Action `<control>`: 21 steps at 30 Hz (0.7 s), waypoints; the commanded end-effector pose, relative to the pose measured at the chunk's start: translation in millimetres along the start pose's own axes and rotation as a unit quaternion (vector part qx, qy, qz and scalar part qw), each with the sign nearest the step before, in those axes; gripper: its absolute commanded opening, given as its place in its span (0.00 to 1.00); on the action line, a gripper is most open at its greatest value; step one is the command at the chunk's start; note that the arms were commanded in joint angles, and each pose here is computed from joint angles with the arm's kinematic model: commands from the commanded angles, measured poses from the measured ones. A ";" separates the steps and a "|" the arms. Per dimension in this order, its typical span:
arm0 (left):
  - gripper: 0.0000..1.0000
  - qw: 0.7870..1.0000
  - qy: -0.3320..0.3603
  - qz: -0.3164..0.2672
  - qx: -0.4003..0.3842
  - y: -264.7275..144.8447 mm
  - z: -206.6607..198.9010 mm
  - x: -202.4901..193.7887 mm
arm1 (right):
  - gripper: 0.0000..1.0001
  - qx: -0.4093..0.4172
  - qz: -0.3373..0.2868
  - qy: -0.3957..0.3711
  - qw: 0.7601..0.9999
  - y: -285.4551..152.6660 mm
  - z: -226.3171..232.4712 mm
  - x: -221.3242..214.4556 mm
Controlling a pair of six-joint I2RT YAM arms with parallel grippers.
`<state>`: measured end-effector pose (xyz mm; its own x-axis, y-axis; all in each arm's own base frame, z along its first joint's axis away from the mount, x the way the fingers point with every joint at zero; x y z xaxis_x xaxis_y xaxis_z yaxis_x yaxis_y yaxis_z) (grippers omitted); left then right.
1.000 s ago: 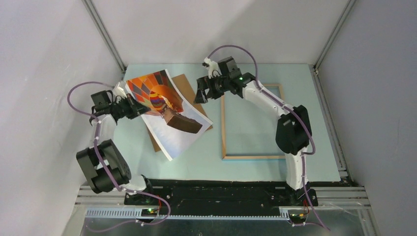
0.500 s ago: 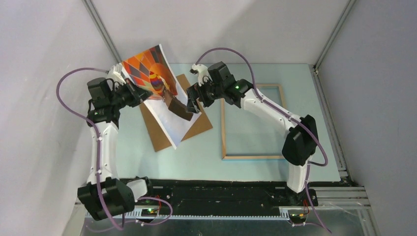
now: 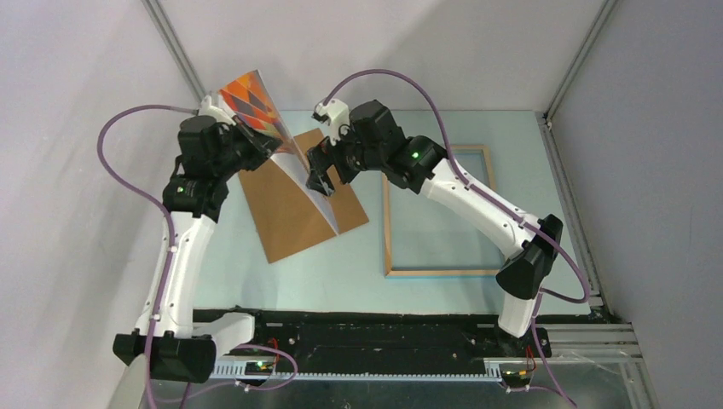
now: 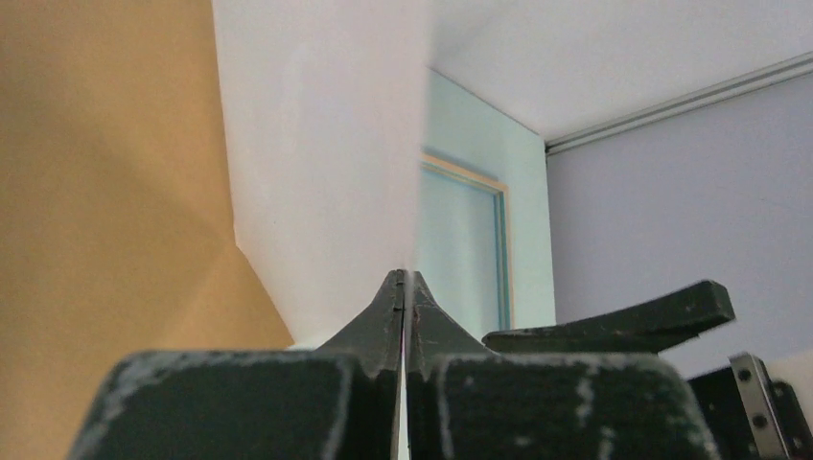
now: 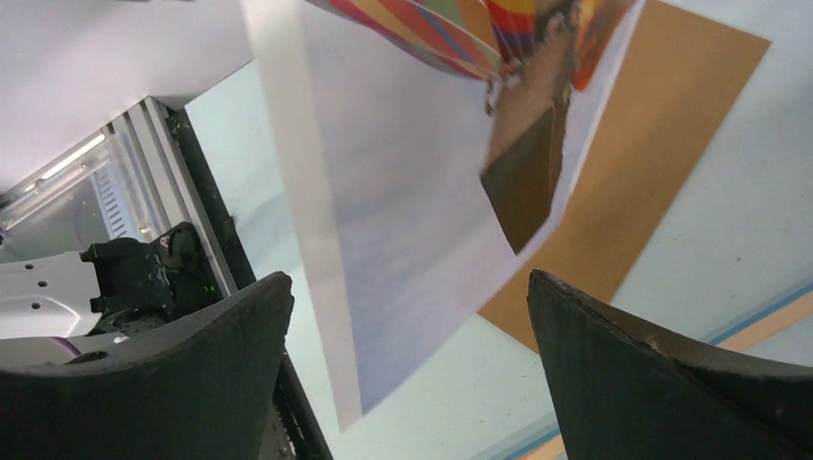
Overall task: Put the photo into the frame
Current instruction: Pick up the photo at the center of the board, then turn over the photo from the photo frame.
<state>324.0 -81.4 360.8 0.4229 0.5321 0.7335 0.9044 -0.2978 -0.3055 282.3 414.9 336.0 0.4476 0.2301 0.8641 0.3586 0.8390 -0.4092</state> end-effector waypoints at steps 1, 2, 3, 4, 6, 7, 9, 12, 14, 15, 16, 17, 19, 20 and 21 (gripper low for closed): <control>0.00 0.999 -0.028 -0.018 0.038 5.4 -1.0 3.8 | 0.96 -0.029 -0.016 -0.038 0.999 -10.1 11.2 12.2; 0.00 0.999 -0.028 -0.016 0.040 7.2 -0.3 2.6 | 0.96 -0.037 -0.015 -0.040 0.998 -8.8 10.5 10.4; 0.00 0.998 -0.029 -0.018 0.043 7.4 -0.1 3.5 | 0.96 -0.038 -0.013 -0.049 0.998 -6.7 13.3 8.6; 0.00 0.998 -0.030 -0.018 0.044 7.8 -0.3 4.4 | 0.95 -0.047 -0.012 -0.059 0.997 -5.1 11.6 6.9; 0.00 0.998 -0.038 -0.013 0.041 9.7 -2.5 3.1 | 0.95 -0.056 -0.009 -0.073 0.996 -0.1 14.8 3.5; 0.00 0.998 -0.042 -0.011 0.037 10.1 -4.4 2.7 | 0.94 -0.060 -0.005 -0.075 0.995 4.2 13.8 0.5; 0.00 0.998 -0.045 -0.009 0.036 12.0 -6.1 1.5 | 0.93 -0.082 -0.003 -0.085 0.993 10.4 9.7 -2.5; 0.00 0.998 -0.047 -0.006 0.042 16.0 -4.6 -0.6 | 0.91 -0.094 0.003 -0.099 0.991 17.6 11.5 -9.2; 0.00 0.998 -0.055 -0.001 0.042 18.1 -4.1 -3.3 | 0.91 -0.109 0.005 -0.111 0.988 20.5 11.6 -12.3; 0.00 0.997 -0.060 0.002 0.041 19.6 -4.6 -4.6 | 0.90 -0.116 0.007 -0.116 0.986 22.3 10.4 -13.9; 0.00 0.997 -0.062 0.005 0.041 20.6 -4.4 -6.1 | 0.90 -0.115 0.006 -0.119 0.986 23.5 13.4 -14.7; 0.00 0.997 -0.066 0.008 0.041 21.9 -4.5 -7.2 | 0.90 -0.122 0.008 -0.124 0.985 25.8 12.1 -16.7; 0.00 0.997 -0.073 0.013 0.037 22.0 -6.6 -8.9 | 0.89 -0.138 0.008 -0.135 0.981 28.7 10.6 -18.0; 0.00 0.996 -0.076 0.017 0.034 22.0 -7.6 -11.2 | 0.88 -0.141 0.007 -0.137 0.981 29.7 11.4 -18.0; 0.00 0.996 -0.081 0.020 0.032 22.2 -8.5 -12.6 | 0.87 -0.147 0.008 -0.138 0.979 31.6 9.4 -18.9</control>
<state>338.3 -93.5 328.5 0.4816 0.6103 0.6290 0.8698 -0.2444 -0.4287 266.9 439.2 295.7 0.2904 0.4164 0.8616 0.5111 0.6937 -0.5075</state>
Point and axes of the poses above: each gripper's point midway between its finger pads, its own y axis out along the fingers, its own z axis along the line the jaws close on, x = y × z, the point moved 2 cm from there along -y, back along the fingers, and after that the axes turned 6 degrees about y, right-handed, at the moved point
